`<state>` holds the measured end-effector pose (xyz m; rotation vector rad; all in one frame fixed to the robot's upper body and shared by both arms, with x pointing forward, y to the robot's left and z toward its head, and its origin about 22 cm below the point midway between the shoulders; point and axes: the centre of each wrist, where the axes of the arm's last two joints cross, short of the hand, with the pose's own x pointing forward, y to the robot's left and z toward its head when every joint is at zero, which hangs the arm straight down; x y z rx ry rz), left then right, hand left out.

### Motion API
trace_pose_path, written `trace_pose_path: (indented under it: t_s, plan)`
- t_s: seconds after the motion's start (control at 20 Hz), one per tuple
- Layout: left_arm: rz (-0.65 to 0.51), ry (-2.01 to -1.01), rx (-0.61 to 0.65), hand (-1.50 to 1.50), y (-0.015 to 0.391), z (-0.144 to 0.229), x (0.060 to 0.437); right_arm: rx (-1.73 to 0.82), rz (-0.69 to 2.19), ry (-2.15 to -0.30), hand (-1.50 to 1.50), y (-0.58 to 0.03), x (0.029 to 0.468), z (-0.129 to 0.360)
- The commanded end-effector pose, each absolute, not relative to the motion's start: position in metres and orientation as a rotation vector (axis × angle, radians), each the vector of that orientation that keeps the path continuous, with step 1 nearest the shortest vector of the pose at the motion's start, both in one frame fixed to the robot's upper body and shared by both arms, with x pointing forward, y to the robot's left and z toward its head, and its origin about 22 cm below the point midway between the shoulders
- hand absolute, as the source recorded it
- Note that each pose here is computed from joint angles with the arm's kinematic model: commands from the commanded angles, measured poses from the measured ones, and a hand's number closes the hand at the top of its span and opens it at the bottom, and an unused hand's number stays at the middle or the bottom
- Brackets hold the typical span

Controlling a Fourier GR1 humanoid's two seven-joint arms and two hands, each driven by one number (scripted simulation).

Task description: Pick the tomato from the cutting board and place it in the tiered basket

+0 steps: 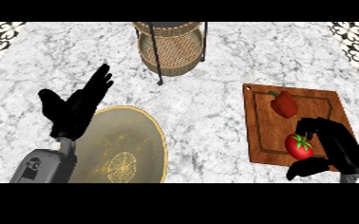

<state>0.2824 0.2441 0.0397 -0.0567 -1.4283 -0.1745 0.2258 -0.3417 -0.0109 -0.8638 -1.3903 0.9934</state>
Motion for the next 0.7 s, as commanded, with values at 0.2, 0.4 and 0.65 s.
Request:
trace_pose_path:
  t_s: [0.2,0.4,0.65]
  plan:
    - [-0.176,-1.393,-0.151,0.0,0.219,0.034,0.288,-0.804,1.297,-1.193,1.5,-0.271,0.331,0.04]
    - [-0.148,-1.401,-0.116,0.0,0.221,0.02,0.279,-0.696,1.204,-1.305,1.5,-0.263,0.34,0.075]
    - [-0.142,-1.399,-0.096,0.0,0.231,0.033,0.278,-0.615,1.004,-1.422,1.5,-0.267,0.34,0.138]
